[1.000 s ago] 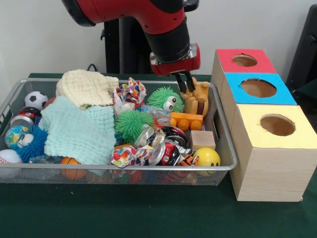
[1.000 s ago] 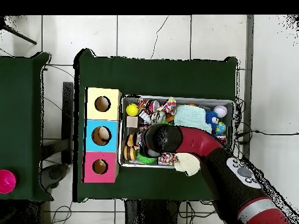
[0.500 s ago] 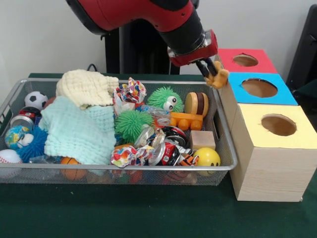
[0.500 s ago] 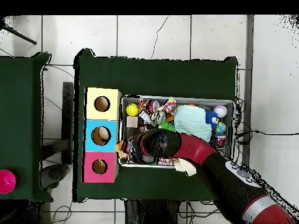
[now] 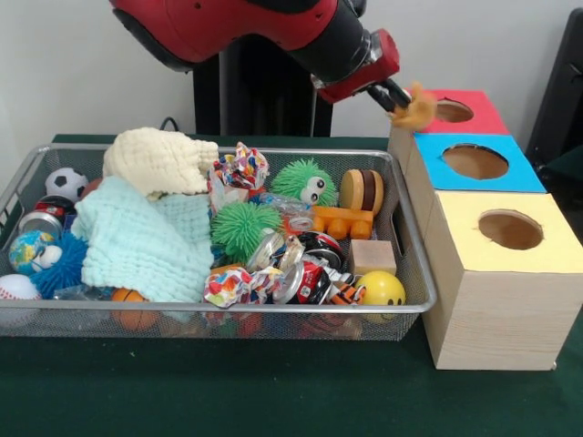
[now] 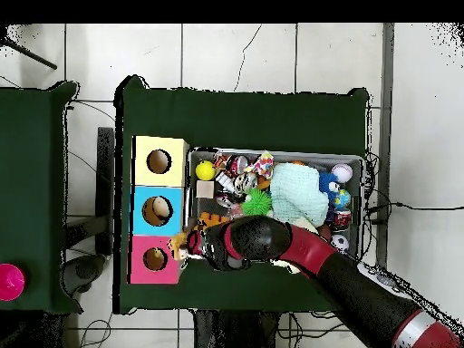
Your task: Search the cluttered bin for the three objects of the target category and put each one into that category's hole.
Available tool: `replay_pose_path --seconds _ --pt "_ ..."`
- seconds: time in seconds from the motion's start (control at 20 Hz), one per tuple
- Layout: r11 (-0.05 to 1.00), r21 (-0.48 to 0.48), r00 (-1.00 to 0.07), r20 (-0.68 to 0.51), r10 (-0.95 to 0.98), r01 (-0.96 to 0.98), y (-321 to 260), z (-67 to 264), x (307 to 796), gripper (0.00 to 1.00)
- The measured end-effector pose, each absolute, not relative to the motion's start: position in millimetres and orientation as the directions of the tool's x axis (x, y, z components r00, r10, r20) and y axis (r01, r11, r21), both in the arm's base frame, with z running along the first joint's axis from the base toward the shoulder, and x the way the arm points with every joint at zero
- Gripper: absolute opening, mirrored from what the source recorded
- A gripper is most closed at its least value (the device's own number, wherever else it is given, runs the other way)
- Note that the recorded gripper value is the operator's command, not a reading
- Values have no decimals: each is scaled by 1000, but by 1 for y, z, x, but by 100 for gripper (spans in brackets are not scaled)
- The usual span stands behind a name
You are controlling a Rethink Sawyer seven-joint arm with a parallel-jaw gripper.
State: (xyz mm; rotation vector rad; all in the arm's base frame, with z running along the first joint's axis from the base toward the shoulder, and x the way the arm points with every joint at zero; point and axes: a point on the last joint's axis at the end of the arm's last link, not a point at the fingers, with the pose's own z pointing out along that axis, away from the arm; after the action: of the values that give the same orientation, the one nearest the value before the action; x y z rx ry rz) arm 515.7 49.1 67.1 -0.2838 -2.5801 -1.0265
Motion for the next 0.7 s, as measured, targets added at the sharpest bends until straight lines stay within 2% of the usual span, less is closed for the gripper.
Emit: replay_pose_path --seconds 0.2,0.7 --pt "661 682 -914 405 14 313 62 73 503 0" --pt "609 734 -909 413 -48 301 88 79 493 0"
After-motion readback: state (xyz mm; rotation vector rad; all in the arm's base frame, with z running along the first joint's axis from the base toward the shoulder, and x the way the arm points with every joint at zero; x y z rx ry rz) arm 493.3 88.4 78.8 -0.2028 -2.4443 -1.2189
